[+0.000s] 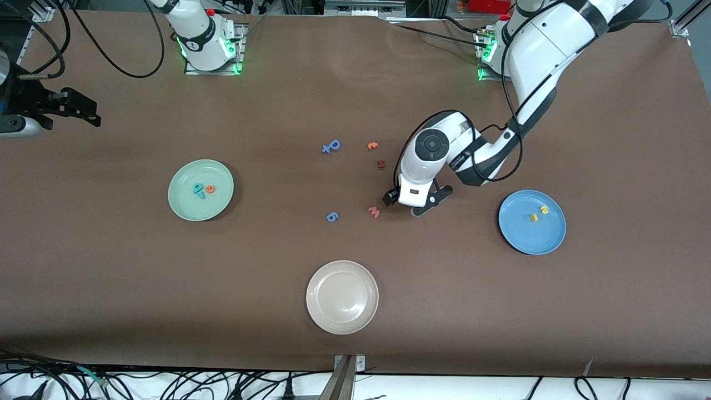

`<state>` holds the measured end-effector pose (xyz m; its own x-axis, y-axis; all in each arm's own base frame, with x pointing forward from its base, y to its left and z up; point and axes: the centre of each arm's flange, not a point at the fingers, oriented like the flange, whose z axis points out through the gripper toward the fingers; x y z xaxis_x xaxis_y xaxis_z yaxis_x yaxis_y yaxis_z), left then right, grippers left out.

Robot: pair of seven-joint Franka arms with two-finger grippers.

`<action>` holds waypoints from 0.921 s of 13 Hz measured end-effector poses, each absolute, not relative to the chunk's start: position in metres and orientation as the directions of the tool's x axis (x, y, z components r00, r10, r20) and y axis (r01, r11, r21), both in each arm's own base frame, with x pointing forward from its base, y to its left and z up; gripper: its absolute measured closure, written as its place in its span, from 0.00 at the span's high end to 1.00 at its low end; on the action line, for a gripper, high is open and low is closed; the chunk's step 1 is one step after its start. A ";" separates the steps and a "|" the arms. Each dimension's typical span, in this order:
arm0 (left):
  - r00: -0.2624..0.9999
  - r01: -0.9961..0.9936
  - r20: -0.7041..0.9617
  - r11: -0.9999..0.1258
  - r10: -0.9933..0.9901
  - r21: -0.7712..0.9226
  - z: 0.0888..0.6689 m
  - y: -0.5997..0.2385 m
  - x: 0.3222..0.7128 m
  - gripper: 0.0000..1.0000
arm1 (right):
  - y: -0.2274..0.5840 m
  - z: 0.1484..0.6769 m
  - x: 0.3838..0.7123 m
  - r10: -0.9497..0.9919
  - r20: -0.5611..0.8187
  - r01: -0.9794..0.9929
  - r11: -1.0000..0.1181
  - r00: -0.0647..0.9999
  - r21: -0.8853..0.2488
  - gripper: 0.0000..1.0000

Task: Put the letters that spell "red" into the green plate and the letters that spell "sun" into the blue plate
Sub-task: 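Reach and grasp the green u with the left gripper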

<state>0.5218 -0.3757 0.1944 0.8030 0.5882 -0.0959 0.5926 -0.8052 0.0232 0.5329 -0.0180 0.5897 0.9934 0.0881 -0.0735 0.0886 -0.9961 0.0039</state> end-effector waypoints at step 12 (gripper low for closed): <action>0.794 0.605 -0.082 -0.796 0.602 0.009 0.171 -0.385 0.512 0.55 | -0.015 0.573 0.545 0.095 -0.085 0.095 -0.995 0.992 0.003 1.00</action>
<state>0.5120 -0.3853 0.1710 0.7940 0.6024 -0.0817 0.6050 -0.7962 0.0092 0.5446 -0.0147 0.5734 0.9918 0.0948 -0.0852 0.0954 -0.9954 0.0027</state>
